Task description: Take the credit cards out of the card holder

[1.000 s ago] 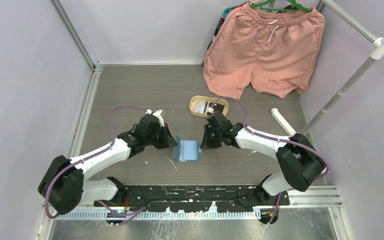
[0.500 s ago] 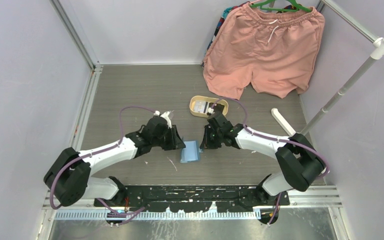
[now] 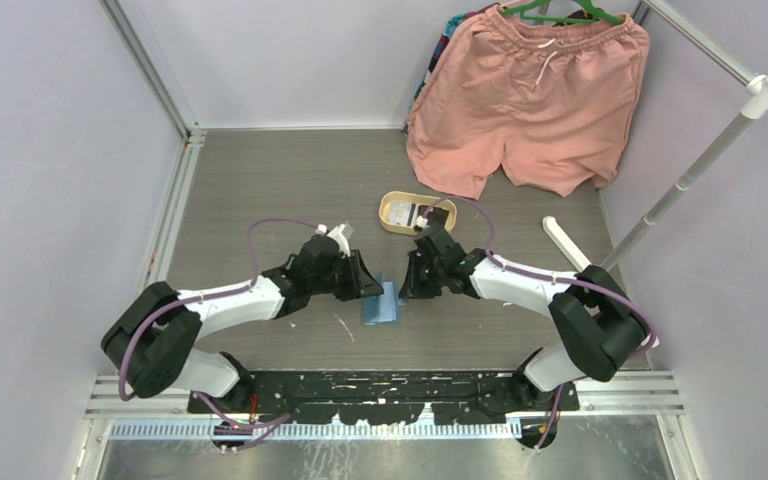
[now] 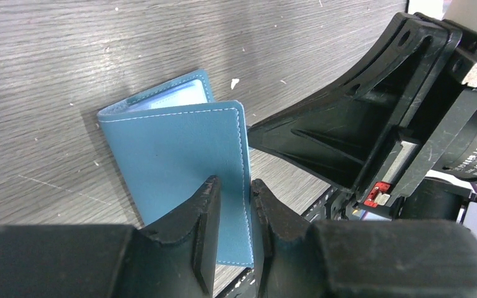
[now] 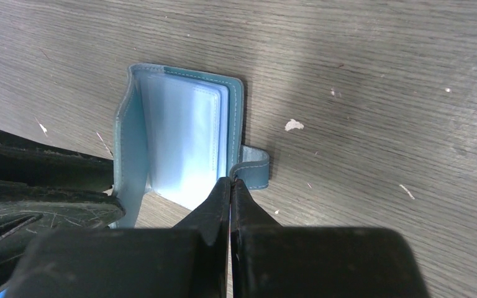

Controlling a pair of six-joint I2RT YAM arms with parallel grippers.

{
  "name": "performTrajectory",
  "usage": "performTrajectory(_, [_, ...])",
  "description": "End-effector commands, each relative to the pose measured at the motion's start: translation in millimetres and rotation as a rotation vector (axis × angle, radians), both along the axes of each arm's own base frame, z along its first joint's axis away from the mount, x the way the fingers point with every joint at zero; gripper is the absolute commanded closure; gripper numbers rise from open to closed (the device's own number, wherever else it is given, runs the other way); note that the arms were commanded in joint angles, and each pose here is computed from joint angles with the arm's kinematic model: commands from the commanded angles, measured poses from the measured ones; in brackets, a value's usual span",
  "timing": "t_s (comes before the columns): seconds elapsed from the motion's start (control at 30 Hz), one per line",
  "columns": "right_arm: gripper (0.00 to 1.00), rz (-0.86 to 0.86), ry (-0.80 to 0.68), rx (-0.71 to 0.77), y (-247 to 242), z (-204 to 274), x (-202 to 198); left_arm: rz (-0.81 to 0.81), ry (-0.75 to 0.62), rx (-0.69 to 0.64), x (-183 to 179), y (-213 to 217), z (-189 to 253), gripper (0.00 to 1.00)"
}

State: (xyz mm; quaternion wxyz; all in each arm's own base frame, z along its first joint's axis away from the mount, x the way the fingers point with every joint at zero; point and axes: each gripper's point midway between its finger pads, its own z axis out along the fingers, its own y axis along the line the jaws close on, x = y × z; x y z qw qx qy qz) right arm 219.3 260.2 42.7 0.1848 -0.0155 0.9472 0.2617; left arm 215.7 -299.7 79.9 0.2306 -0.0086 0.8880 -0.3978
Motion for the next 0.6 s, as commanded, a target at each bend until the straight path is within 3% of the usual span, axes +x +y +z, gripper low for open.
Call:
performTrajectory(0.0, [0.99, 0.004, -0.002, 0.013, 3, -1, -1, -0.009, -0.044, -0.089, 7, -15, 14, 0.76])
performTrajectory(0.33, [0.99, -0.009, -0.010, 0.012, 0, -1, -2, 0.026, -0.019, -0.085, 9, -15, -5, 0.75])
performTrajectory(0.57, [0.99, -0.005, -0.007, 0.013, 1, -1, -1, 0.031, -0.040, -0.097, 11, -15, 0, 0.57])
